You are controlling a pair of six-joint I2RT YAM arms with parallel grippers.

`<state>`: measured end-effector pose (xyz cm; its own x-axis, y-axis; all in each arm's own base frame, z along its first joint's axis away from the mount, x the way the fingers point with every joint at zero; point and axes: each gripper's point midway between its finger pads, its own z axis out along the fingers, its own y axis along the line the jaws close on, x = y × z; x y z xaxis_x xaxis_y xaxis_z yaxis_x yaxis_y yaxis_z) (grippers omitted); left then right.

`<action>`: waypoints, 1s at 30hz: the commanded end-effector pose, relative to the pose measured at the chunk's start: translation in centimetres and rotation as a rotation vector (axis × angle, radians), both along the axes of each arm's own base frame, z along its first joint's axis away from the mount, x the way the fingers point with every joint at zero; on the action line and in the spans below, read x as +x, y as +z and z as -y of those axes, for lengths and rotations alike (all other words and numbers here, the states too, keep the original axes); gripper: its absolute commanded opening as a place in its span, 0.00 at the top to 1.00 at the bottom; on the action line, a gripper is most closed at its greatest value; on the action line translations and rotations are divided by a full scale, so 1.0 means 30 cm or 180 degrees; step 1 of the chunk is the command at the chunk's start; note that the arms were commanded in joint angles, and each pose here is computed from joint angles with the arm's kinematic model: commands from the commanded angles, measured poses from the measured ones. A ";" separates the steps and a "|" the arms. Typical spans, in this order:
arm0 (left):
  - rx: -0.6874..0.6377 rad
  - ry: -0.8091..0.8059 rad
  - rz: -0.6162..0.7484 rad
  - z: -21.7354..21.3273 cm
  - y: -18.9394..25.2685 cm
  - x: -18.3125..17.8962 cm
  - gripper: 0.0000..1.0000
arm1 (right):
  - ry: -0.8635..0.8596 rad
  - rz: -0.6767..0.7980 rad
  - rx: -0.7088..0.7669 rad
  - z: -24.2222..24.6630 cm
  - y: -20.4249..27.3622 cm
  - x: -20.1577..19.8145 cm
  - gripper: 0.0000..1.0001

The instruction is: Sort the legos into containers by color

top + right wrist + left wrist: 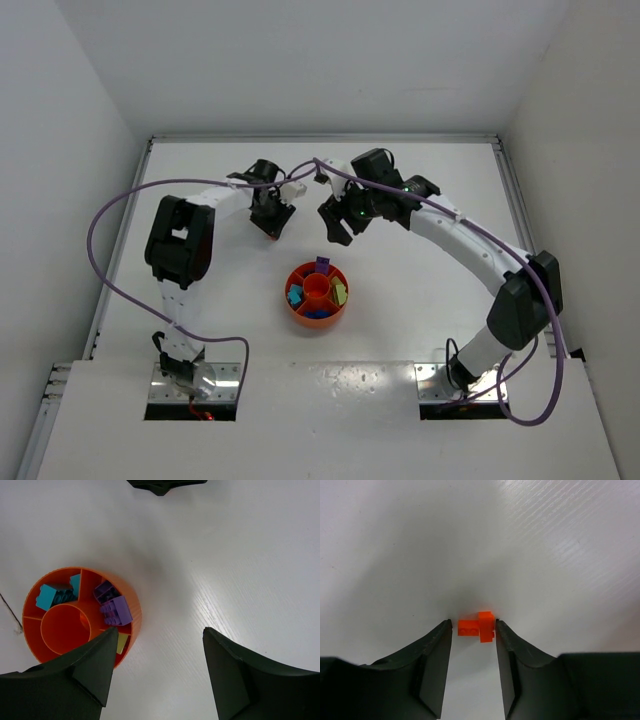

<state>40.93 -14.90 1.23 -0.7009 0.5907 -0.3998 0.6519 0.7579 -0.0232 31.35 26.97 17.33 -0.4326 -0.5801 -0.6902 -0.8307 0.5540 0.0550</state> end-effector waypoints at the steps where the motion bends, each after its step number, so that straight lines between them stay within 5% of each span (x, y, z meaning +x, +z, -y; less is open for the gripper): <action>1: 0.0025 -0.0066 -0.0269 0.004 -0.070 -0.079 0.56 | -0.0017 0.0112 0.0158 -0.027 0.065 0.033 0.30; 12: -0.0017 -0.0078 -0.0242 0.001 -0.037 -0.107 0.76 | -0.0017 0.0112 0.0158 -0.027 0.065 0.033 0.30; 30: -0.0304 -0.0073 0.0206 0.051 0.195 -0.107 0.78 | -0.0017 0.0112 0.0158 -0.022 0.065 0.026 0.30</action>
